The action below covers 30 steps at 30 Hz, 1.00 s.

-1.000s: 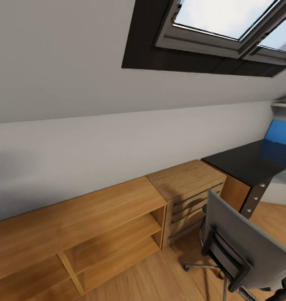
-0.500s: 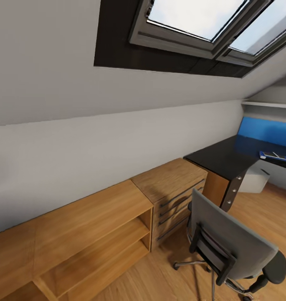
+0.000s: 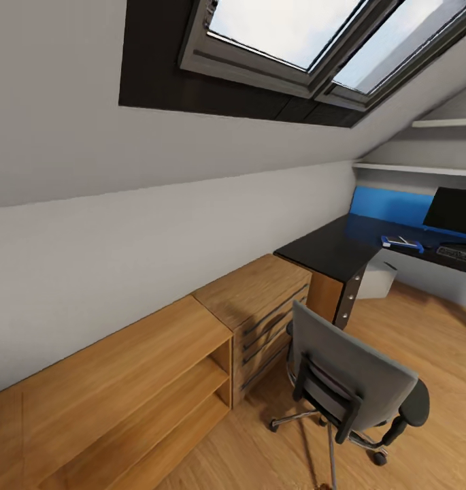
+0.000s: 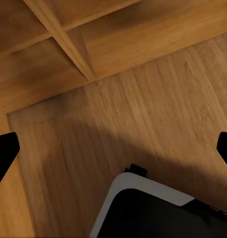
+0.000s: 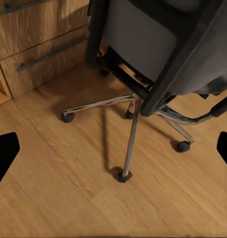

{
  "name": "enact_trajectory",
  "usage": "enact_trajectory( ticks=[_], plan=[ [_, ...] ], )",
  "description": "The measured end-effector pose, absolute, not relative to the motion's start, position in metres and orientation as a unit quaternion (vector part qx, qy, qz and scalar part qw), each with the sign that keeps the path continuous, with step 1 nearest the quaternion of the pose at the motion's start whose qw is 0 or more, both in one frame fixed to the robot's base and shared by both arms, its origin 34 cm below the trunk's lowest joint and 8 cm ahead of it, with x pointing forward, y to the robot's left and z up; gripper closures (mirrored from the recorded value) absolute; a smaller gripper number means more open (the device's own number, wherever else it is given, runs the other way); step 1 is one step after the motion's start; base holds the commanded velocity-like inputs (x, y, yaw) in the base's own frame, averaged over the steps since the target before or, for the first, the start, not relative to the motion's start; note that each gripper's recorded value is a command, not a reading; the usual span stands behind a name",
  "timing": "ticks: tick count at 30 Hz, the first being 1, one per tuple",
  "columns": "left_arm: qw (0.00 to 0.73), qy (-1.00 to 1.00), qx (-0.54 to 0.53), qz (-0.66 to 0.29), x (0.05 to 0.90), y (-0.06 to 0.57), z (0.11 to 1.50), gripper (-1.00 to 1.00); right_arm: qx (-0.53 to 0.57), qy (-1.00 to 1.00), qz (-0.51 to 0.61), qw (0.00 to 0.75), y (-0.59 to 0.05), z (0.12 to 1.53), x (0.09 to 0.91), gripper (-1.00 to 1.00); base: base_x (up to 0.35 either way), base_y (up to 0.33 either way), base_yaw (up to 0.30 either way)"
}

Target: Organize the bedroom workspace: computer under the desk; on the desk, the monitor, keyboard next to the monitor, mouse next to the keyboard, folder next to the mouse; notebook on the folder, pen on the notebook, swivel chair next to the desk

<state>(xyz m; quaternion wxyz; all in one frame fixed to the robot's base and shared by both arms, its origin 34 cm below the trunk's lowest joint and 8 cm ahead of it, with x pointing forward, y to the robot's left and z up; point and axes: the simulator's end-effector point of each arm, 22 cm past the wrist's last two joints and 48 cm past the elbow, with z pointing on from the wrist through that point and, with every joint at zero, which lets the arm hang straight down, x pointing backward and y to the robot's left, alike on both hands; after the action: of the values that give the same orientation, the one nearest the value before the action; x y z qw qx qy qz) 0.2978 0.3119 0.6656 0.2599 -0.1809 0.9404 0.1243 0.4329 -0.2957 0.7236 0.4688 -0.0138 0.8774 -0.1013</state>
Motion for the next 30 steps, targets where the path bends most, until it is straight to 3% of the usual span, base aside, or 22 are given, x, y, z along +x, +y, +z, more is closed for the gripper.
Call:
enact_trajectory(
  ticks=[9,30],
  plan=[
    [0.260,0.941,-0.181,0.124,0.2977,0.3118,0.6655,-1.00,-0.014,0.877,-0.101,0.469,-0.2957,0.7236,0.4329,-1.00,0.000,0.231,-0.297],
    [0.259,0.941,-0.181,0.124,0.2977,0.3117,0.6655,-1.00,-0.013,0.877,-0.102,0.469,-0.2959,0.7236,0.4329,-1.00,0.000,0.012,-0.297]
  ],
)
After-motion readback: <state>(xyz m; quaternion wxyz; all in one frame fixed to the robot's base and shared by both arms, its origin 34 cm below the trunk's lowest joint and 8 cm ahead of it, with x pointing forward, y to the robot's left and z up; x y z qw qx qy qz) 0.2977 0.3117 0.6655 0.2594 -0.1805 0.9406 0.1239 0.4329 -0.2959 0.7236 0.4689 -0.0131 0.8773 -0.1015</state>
